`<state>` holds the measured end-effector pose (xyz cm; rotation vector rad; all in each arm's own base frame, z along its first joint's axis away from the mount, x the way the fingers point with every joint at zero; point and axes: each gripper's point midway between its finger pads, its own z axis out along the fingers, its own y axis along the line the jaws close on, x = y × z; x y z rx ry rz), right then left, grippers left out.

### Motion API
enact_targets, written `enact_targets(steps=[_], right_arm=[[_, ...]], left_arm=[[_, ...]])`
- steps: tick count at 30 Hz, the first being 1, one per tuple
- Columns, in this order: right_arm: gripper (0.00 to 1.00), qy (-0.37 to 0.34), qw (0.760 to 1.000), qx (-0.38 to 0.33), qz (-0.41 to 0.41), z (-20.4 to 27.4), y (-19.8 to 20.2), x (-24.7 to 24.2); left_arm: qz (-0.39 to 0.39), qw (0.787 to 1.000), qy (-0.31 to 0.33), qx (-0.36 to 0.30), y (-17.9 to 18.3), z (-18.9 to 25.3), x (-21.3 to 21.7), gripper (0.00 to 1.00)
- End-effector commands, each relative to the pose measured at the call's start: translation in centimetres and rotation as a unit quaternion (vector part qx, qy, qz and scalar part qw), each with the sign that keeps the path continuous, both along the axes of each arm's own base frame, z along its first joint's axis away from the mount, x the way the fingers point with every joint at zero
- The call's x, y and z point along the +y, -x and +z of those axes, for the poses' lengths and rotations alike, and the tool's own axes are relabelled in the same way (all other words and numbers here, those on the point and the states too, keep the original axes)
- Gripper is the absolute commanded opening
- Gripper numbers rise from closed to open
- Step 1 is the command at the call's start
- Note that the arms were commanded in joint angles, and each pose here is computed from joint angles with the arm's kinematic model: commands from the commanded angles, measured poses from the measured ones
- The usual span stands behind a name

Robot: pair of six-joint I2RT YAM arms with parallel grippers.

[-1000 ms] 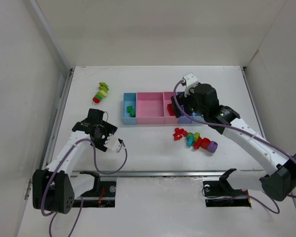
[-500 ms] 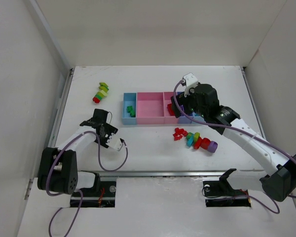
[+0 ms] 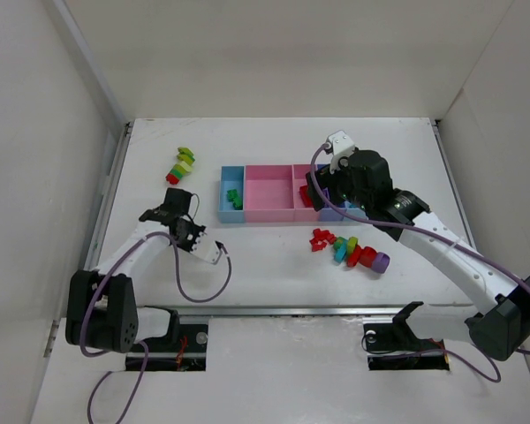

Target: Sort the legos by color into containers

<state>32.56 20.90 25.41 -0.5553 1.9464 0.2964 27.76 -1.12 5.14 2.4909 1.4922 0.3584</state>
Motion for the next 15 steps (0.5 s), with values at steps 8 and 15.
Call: enact_targets(steps=[8, 15], right_arm=[[1.0, -0.016, 0.999, -0.041, 0.017, 3.4, -0.6, 1.0], [1.0, -0.01, 0.999, -0.04, 0.019, 3.1, -0.1, 0.5]], left_arm=[[-0.021, 0.999, -0.038, 0.008, 1.0, 0.4, 0.4, 0.44], [-0.009, 0.996, -0.084, 0.026, 0.1, -0.1, 1.4, 1.0]])
